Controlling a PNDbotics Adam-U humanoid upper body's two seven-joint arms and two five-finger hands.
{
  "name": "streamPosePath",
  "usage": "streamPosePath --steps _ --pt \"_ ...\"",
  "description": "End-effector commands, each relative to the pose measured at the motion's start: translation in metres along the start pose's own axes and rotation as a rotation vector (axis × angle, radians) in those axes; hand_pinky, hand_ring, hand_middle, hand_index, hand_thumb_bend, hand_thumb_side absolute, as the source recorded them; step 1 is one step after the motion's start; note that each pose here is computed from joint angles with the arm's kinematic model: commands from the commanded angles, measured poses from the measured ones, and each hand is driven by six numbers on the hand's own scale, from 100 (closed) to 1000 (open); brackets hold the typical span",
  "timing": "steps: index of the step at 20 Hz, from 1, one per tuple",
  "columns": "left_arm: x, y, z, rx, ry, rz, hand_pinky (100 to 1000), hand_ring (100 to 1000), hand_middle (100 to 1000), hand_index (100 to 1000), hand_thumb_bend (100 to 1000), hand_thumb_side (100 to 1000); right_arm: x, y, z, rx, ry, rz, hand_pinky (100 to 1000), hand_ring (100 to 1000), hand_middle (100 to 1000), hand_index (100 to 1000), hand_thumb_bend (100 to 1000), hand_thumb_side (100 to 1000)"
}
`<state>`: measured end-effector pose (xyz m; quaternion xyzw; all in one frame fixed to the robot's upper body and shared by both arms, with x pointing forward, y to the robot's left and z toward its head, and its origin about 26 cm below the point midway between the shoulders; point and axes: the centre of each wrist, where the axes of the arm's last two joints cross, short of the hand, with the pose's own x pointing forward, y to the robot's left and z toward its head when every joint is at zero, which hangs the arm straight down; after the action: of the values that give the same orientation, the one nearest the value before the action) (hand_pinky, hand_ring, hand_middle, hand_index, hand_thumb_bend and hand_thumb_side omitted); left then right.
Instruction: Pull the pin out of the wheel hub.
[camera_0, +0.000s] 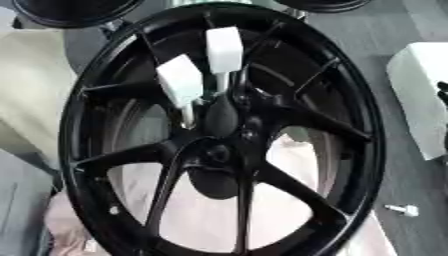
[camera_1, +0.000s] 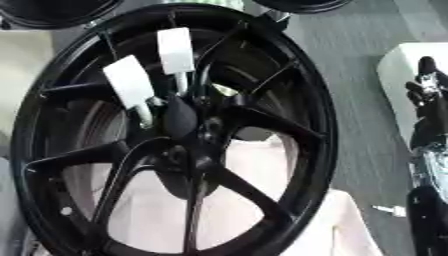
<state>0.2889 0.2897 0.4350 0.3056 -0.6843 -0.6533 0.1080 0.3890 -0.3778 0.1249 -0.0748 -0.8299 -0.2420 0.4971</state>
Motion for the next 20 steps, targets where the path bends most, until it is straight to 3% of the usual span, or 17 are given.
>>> streamPosePath --steps 1,7,20 --pt "0.001 0.008 -0.013 -0.154 -0.016 -0.015 786 714 692 796 639 546 0.017 -0.005 -0.009 0.012 -0.045 0.029 853 682 613 727 663 422" --pt "0.0 0.01 -0.047 -0.305 -0.076 -0.007 791 722 700 804 638 536 0.018 -0.008 -0.009 0.011 -0.045 0.04 852 681 613 727 664 424" --pt "0.006 -0.008 -0.112 -0.349 -0.214 0.008 788 711 688 803 634 496 0.015 -0.004 -0.008 0.03 -0.03 0.046 852 681 613 727 665 426"
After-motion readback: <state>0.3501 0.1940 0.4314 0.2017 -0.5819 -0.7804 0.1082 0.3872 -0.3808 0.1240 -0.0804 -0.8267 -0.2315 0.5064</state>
